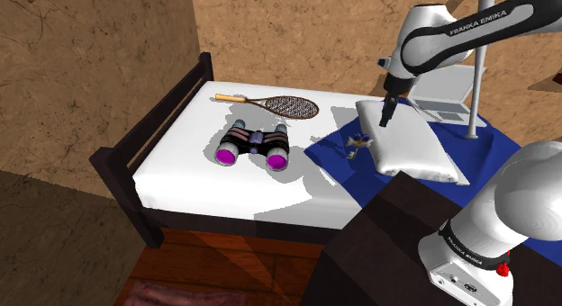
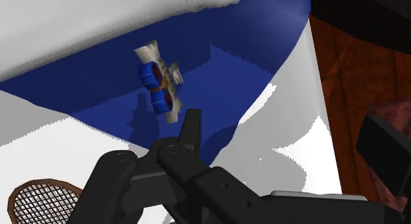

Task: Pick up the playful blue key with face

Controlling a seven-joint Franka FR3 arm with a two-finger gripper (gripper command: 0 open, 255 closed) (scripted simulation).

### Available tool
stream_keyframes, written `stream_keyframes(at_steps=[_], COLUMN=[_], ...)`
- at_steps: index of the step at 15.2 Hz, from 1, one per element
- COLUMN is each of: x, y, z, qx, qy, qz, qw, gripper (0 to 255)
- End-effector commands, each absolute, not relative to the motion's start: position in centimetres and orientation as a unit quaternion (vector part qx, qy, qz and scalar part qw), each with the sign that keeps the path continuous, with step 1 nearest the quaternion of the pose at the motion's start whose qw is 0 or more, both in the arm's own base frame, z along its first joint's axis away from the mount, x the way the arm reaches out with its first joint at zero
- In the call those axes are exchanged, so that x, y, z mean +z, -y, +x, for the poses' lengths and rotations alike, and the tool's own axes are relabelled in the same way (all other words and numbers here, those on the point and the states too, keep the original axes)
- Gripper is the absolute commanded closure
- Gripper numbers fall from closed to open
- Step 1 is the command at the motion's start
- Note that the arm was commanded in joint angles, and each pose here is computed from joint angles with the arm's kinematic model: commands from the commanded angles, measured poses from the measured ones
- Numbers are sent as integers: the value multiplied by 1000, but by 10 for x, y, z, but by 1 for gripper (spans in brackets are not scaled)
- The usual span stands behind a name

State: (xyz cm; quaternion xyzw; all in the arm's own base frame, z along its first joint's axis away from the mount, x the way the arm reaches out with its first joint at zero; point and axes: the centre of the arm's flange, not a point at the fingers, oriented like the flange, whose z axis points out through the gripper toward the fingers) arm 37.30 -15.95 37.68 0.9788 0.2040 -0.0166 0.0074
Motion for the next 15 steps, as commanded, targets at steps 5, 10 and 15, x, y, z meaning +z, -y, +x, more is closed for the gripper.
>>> stream_keyframes(at_steps=[5,10,15], x=[315,263,211], y=[203,237,269], z=[395,416,440], qx=[-33,-47,-60], qy=[-270,-323,-374], qz=[962,945,925], qw=[13,18,22], gripper=[0,0,0])
